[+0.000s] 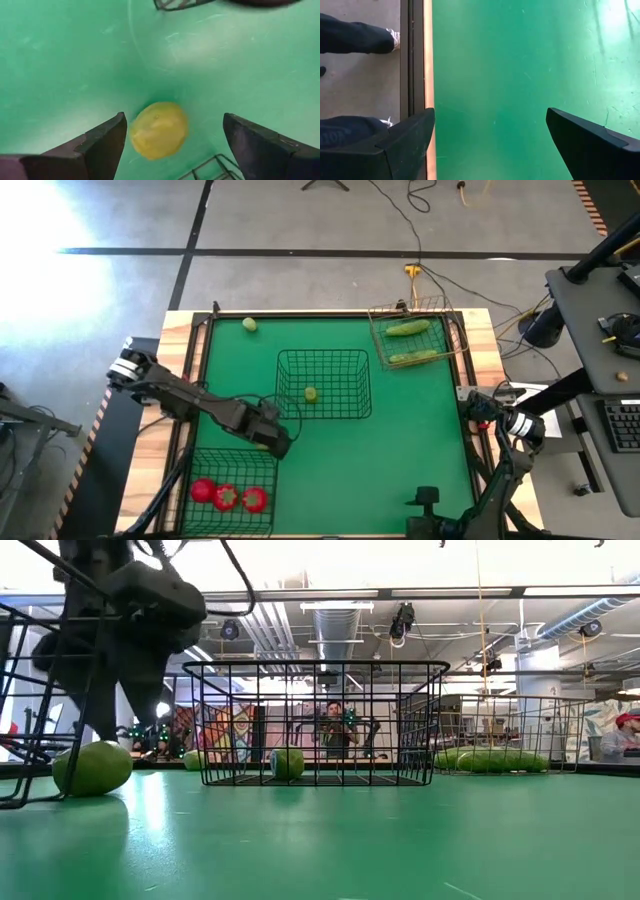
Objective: Sort produce into baskets
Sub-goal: Put the bottom green lime into the top black wire basket
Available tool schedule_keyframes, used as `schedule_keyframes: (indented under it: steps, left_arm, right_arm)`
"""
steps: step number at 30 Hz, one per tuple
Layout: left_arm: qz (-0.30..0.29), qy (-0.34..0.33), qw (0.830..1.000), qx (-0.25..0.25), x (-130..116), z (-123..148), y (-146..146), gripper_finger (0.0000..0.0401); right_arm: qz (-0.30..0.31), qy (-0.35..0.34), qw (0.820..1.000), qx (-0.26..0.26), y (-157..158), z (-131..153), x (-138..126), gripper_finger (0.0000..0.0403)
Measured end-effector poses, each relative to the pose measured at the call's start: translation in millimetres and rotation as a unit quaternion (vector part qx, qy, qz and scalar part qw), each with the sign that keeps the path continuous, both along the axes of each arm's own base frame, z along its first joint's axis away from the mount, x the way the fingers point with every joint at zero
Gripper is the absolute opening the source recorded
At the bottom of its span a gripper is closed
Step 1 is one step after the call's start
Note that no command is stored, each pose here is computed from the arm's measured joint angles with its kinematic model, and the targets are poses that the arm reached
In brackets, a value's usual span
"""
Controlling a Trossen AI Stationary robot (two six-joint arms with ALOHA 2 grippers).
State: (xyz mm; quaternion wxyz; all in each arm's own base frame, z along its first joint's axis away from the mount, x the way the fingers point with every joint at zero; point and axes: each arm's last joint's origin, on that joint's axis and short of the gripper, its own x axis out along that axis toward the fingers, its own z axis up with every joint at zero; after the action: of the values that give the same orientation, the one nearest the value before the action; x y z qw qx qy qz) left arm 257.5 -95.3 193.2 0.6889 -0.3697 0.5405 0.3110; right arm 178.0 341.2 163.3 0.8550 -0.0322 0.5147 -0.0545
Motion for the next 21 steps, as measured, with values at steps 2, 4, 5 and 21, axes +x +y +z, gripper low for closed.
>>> schedule_keyframes:
  steps: [2,4,5,21]
  left_arm:
    - [0.01,-0.015,1.0,-0.008,-7,-3,3,0.0311]
    - [0.023,-0.025,0.999,-0.009,-13,-4,5,0.0311]
    - [0.029,-0.027,0.999,-0.006,-16,-4,7,0.0311]
    - [0.053,-0.11,0.992,-0.023,-40,2,19,0.0311]
  right_arm:
    - [0.0,0.0,1.0,0.0,0,0,0,0.0376]
    - [0.0,0.0,1.0,0.0,0,0,0,0.0376]
    - [0.0,0.0,1.0,0.0,0,0,0,0.0376]
    - [-0.006,-0.001,1.0,0.0,-1,0,1,0.0376]
